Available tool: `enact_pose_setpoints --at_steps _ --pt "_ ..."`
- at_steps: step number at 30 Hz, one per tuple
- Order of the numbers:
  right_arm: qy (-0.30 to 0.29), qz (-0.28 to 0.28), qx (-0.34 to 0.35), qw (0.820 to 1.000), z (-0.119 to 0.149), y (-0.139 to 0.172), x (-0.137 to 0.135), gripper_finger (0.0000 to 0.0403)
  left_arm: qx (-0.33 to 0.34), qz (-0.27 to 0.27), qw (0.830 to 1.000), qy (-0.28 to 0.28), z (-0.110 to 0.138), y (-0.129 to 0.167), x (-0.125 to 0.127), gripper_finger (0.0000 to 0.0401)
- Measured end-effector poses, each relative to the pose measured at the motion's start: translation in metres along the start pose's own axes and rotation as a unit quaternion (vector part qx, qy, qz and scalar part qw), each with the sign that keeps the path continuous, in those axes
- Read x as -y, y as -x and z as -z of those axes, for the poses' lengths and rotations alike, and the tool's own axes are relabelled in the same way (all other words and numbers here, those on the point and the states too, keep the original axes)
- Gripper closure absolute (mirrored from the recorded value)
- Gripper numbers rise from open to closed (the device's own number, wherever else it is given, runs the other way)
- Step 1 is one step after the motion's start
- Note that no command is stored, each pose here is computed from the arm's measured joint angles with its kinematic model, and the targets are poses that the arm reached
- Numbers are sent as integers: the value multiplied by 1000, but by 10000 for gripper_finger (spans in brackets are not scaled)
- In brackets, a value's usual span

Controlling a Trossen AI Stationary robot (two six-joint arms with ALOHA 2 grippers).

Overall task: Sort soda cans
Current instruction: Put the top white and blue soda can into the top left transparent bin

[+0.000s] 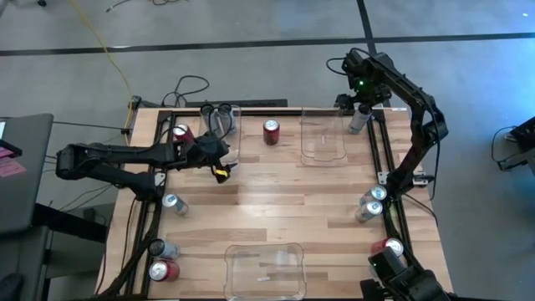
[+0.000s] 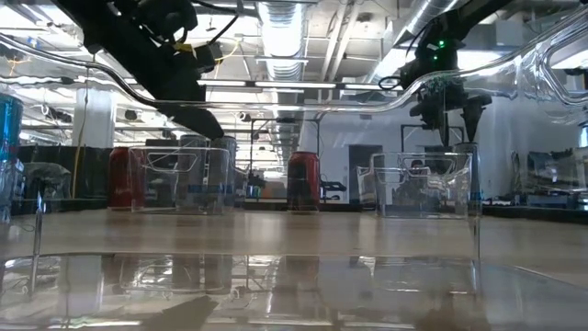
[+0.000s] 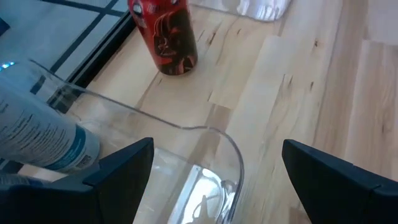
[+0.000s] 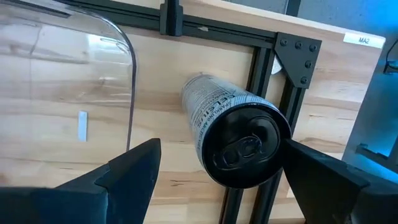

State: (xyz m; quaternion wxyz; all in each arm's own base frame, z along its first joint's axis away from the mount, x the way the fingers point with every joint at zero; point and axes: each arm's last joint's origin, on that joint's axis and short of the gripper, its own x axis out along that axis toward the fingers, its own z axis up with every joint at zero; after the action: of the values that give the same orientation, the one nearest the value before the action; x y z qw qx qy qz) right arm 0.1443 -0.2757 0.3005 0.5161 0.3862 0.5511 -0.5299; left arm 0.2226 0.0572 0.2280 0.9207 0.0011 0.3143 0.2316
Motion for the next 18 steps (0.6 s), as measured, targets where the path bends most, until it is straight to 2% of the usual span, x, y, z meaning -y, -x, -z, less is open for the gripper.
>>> enact_pose_setpoints --at_steps 6,8,12,15,18 --pt "12 -18 50 999 -7 28 2 53 5 0 1000 -3 -1 0 0 51" --pt "47 -27 79 995 -9 43 1 53 5 0 1000 -4 -1 0 0 51" --pt "155 -27 114 981 -8 64 -2 53 5 0 1000 -4 -1 0 0 51" --pt "211 -17 82 974 -8 58 -7 53 5 0 1000 -4 -1 0 0 51" --pt "212 -4 12 977 -15 37 -9 53 5 0 1000 -3 -1 0 0 51"
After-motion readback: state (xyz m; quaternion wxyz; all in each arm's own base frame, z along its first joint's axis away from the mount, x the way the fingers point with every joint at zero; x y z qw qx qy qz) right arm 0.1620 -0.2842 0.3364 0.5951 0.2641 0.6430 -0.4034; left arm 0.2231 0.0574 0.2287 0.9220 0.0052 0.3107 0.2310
